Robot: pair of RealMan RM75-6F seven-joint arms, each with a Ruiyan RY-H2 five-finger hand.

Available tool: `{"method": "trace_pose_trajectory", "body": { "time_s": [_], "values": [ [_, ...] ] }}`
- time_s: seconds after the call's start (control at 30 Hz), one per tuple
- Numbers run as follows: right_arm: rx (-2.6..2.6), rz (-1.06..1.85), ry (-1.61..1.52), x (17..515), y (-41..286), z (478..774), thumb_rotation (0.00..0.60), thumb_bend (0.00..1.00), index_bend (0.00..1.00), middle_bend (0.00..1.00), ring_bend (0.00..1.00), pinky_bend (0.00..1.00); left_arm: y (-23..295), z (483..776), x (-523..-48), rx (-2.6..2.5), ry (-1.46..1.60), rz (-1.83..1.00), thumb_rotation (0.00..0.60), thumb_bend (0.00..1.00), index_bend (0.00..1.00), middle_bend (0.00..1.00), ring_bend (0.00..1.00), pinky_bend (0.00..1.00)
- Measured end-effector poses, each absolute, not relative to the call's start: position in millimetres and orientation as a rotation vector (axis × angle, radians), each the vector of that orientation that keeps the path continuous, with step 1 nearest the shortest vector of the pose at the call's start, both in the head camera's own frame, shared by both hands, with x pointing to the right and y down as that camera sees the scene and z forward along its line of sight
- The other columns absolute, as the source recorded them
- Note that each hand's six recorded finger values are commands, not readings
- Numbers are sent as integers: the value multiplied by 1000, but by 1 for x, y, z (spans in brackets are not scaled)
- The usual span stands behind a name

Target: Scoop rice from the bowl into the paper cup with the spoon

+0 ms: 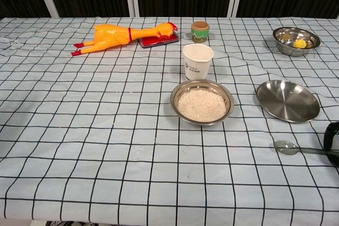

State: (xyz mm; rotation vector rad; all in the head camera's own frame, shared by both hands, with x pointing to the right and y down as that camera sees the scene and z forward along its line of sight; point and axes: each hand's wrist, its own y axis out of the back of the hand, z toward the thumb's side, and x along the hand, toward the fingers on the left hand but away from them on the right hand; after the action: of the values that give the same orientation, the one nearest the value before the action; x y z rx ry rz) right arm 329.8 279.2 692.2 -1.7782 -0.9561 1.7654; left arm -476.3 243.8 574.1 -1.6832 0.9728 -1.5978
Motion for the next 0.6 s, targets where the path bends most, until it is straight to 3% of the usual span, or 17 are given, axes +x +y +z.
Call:
{"method": "trace_pose_trajectory", "body": {
  "time_s": [0.6],
  "values": [
    [-1781, 1770, -950, 329, 281, 694, 600, 376, 521, 1000, 1000, 1000, 244, 574, -477, -1681, 975, -1598, 600, 28, 0, 0, 0, 0]
  ]
}}
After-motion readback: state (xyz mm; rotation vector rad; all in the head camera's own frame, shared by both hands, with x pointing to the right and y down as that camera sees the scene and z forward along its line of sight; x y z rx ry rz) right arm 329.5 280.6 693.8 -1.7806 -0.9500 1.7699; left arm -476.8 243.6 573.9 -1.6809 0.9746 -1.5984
